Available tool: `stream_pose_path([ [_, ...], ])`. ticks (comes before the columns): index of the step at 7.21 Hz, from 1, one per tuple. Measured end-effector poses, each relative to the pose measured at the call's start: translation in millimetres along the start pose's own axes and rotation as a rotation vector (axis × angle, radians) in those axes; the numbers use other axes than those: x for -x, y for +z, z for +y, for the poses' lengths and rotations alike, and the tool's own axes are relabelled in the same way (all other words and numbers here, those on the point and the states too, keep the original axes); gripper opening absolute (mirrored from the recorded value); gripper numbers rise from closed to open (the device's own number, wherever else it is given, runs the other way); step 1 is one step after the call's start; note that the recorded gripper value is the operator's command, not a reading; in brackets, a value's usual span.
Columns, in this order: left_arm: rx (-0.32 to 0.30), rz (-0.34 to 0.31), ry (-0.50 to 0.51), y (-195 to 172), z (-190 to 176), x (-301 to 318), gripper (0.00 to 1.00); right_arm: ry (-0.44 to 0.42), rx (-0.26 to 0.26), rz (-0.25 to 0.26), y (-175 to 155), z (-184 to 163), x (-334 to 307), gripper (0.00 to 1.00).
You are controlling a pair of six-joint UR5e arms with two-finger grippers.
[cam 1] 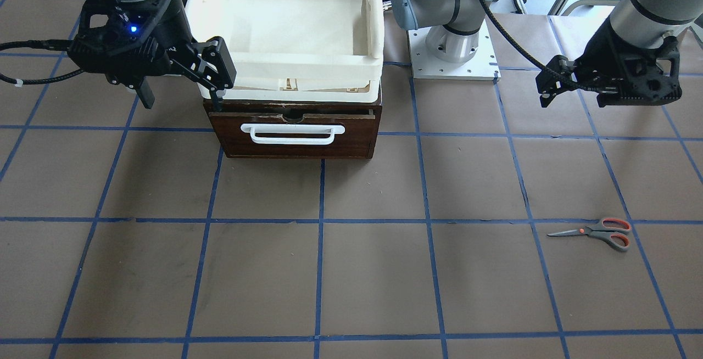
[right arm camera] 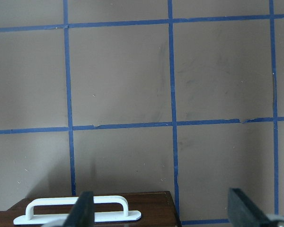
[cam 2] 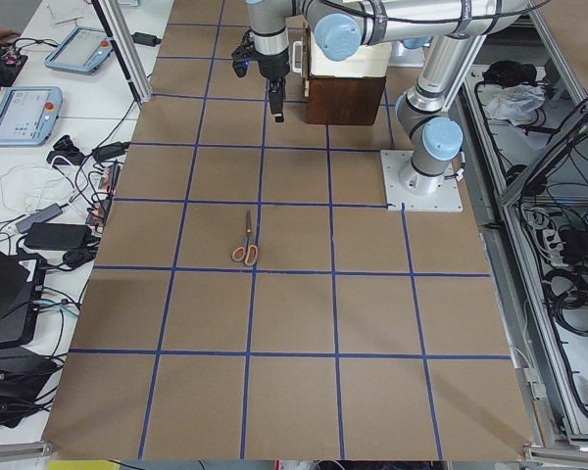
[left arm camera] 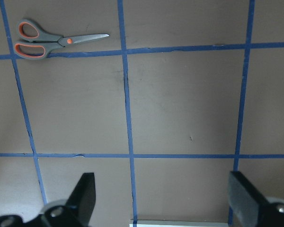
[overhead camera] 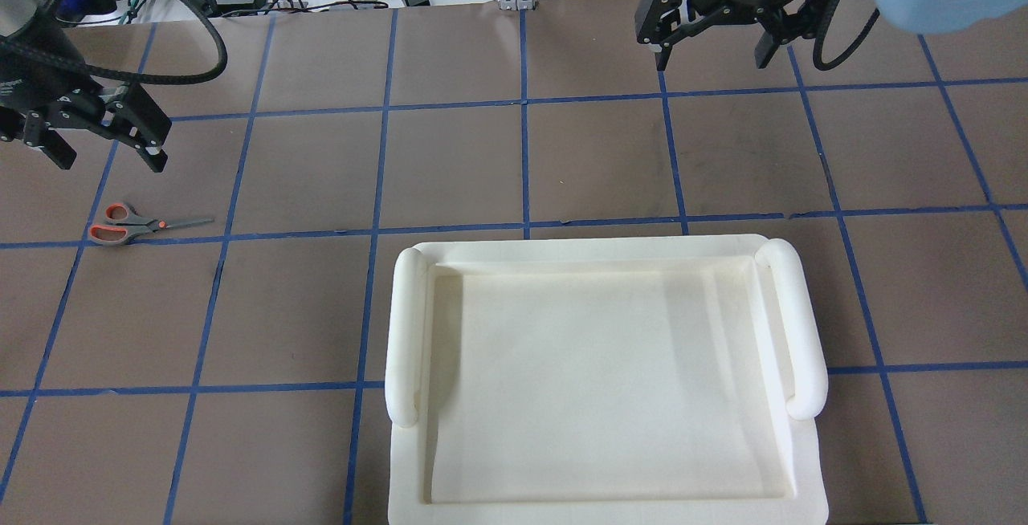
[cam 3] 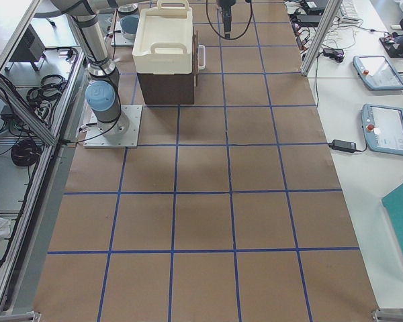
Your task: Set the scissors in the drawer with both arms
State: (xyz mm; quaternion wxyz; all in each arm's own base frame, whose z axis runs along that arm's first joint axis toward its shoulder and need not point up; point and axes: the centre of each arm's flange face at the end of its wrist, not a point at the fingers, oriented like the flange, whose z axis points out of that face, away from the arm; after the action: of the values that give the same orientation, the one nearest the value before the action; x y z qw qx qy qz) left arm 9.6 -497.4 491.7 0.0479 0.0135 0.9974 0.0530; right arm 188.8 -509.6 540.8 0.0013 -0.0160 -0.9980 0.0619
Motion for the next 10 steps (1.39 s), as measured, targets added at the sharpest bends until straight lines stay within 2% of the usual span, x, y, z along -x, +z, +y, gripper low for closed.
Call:
stream_pose_path([
  [2, -0.019, 0.011, 0.001, -2.6, -3.2, -11.0, 1.00, -0.002, 0.002, 0.001, 0.2, 0.7, 0.1, 1.00],
  [5, -0.132, 0.050, -0.009, -16.4, -16.1, -65.4, 1.00, -0.006, 0.014, -0.002, 6.4, 2.5, 2.0, 1.00],
  [8, -0.145, 0.073, -0.030, -18.3, -12.8, -115.9, 1.00, -0.011, 0.040, -0.010, 31.7, -25.1, 7.8, 1.00],
  [10, -0.144, 0.083, -0.016, -17.8, -9.5, -132.3, 1.00, -0.057, 0.104, -0.013, 69.7, -39.9, 28.3, 1.00],
])
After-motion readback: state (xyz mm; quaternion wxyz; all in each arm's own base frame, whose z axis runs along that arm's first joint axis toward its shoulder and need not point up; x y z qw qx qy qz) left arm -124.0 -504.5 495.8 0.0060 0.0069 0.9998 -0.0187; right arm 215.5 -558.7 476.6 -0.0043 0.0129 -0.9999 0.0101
